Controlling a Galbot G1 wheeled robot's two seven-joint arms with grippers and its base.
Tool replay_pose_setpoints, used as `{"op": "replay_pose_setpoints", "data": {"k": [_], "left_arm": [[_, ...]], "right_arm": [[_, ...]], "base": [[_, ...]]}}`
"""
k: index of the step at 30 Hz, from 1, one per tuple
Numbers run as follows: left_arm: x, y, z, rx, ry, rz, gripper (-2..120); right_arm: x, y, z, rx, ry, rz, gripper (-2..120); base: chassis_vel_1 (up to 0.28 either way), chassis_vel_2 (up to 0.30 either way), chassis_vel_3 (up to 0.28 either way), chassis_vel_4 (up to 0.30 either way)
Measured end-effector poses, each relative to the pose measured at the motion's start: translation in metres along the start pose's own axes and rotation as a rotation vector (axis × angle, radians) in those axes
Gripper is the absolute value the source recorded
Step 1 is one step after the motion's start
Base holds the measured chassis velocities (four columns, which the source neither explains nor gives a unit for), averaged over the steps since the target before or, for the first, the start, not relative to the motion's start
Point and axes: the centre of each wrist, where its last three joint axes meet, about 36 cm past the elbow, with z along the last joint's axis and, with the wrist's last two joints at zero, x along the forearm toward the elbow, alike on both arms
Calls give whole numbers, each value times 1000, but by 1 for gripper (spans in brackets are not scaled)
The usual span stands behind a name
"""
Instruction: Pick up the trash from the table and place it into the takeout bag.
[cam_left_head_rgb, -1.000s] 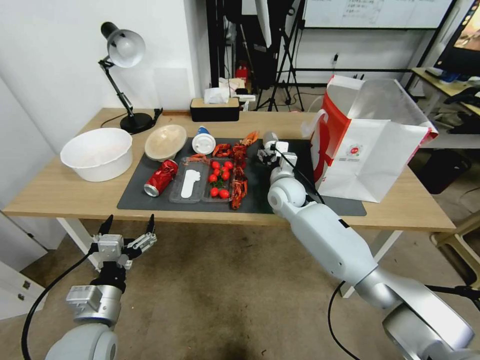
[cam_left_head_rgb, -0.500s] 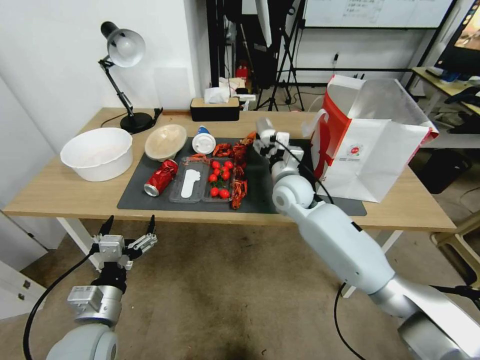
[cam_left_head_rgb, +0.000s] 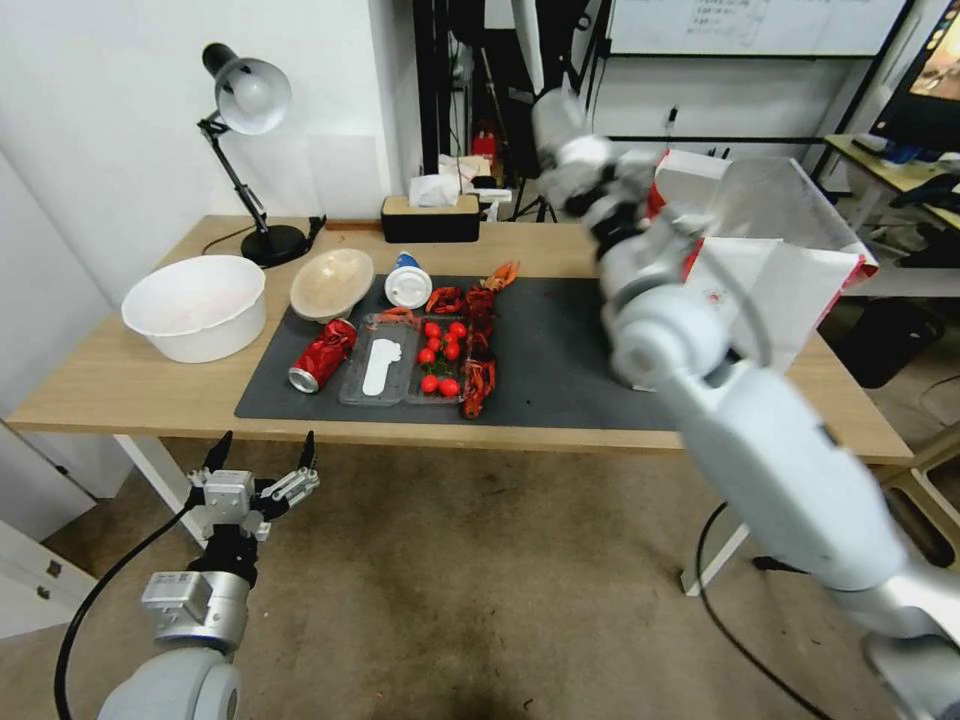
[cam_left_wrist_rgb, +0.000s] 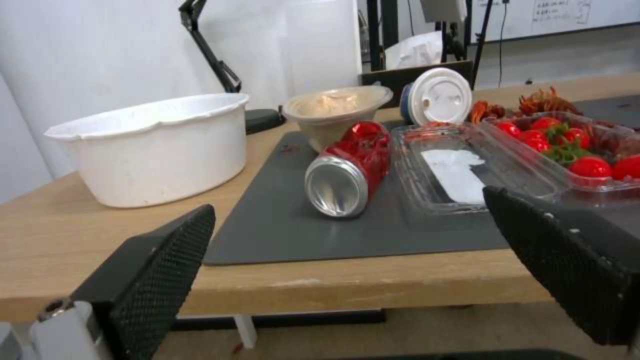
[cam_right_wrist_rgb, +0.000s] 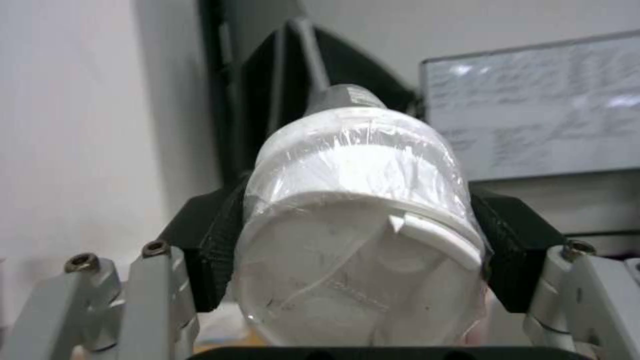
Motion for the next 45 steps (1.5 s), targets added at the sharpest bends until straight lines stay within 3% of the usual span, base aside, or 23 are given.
{"op": "replay_pose_setpoints", "data": {"k": [2, 5, 9, 11, 20, 23, 27, 32, 40, 41, 43, 45], "left_arm": [[0, -1, 0, -1, 0, 1, 100], [0, -3, 0, -2, 1, 6, 100], [-1, -5, 1, -1, 0, 9, 100], [-1, -7, 1, -2, 2, 13, 100], [1, -7, 0, -5, 4, 14, 100], [1, -7, 0, -6, 5, 14, 100], [1, -7, 0, -6, 4, 16, 100], [0, -9, 1, -5, 4, 20, 100], [0, -9, 1, -6, 4, 22, 100], [0, -9, 1, -6, 4, 22, 100], [0, -8, 1, -8, 4, 24, 100], [1, -8, 1, -9, 4, 24, 100]], "right_arm": [[4, -9, -18, 27, -20, 30, 68], [17, -56, -64, 164, -57, 194, 68], [25, -76, -67, 243, -24, 287, 68], [35, -88, -60, 288, 50, 359, 68], [44, -91, -47, 302, 141, 396, 68], [47, -92, -43, 296, 164, 402, 85], [48, -94, -43, 294, 166, 406, 97], [46, -97, -47, 285, 155, 409, 100], [45, -92, -64, 83, -47, 208, 100], [47, -91, -64, 64, -76, 168, 100], [64, -85, -48, 6, -142, -24, 100], [72, -83, -41, -7, -142, -78, 100]], "base": [[0, 0, 0, 0], [0, 0, 0, 0], [0, 0, 0, 0], [0, 0, 0, 0], [0, 0, 0, 0], [0, 0, 0, 0], [0, 0, 0, 0], [0, 0, 0, 0], [0, 0, 0, 0], [0, 0, 0, 0], [0, 0, 0, 0], [0, 0, 0, 0]]}}
